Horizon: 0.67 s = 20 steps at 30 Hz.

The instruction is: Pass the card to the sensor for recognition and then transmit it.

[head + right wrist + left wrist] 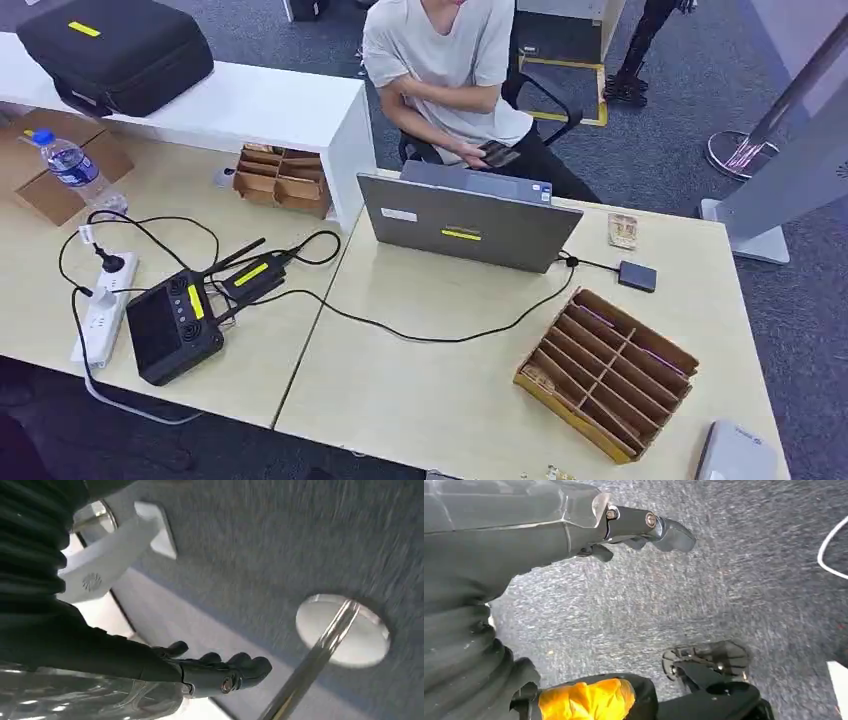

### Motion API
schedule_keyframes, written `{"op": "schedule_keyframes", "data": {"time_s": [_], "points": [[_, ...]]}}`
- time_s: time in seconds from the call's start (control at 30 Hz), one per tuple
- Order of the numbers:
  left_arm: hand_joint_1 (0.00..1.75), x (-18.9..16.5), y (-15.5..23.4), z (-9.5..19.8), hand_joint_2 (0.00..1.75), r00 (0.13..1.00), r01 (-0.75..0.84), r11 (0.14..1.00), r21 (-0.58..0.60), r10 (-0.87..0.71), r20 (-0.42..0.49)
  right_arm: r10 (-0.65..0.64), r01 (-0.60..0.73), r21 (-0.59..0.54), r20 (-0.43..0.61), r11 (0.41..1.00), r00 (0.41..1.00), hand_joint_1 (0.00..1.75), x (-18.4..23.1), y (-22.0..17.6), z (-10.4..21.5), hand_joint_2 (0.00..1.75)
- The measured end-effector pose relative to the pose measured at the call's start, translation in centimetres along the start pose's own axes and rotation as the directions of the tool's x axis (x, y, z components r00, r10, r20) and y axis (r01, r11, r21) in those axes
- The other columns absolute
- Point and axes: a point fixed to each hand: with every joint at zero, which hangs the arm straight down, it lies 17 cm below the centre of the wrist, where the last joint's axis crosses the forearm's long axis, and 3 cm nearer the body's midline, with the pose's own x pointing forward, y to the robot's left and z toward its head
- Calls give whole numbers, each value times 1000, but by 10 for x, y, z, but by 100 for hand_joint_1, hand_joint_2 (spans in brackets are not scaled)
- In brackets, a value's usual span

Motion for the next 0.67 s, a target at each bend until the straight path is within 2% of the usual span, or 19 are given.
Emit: {"op": "schedule_keyframes", "data": {"time_s": [0.13,0.3,0.37,0.4,0.53,0.57,0.67], "points": [[0,0,-1,0,175,1000,-2,1000,-2,2,-6,-17,14,107,28,994,999,0,31,58,26,175],[0,-1,-2,0,175,1000,-6,1000,-6,6,-14,-40,36,168,21,985,999,0,56,102,53,175],[0,-1,-1,0,175,1000,-15,1000,-4,15,-15,-30,24,222,23,975,999,0,68,130,72,175],[0,-1,-1,0,0,1000,-23,1000,-4,23,-16,-26,16,271,32,963,999,0,77,150,85,175],[0,-1,-2,0,0,999,-40,999,-4,40,-18,-23,1,371,57,929,998,0,95,190,117,175],[0,-1,-2,0,175,999,-41,999,-4,41,-19,-24,-4,390,65,921,998,0,99,198,124,175],[0,-1,-5,1,175,998,-54,998,-6,54,-21,-9,-29,433,86,901,996,0,105,212,136,175]]}}
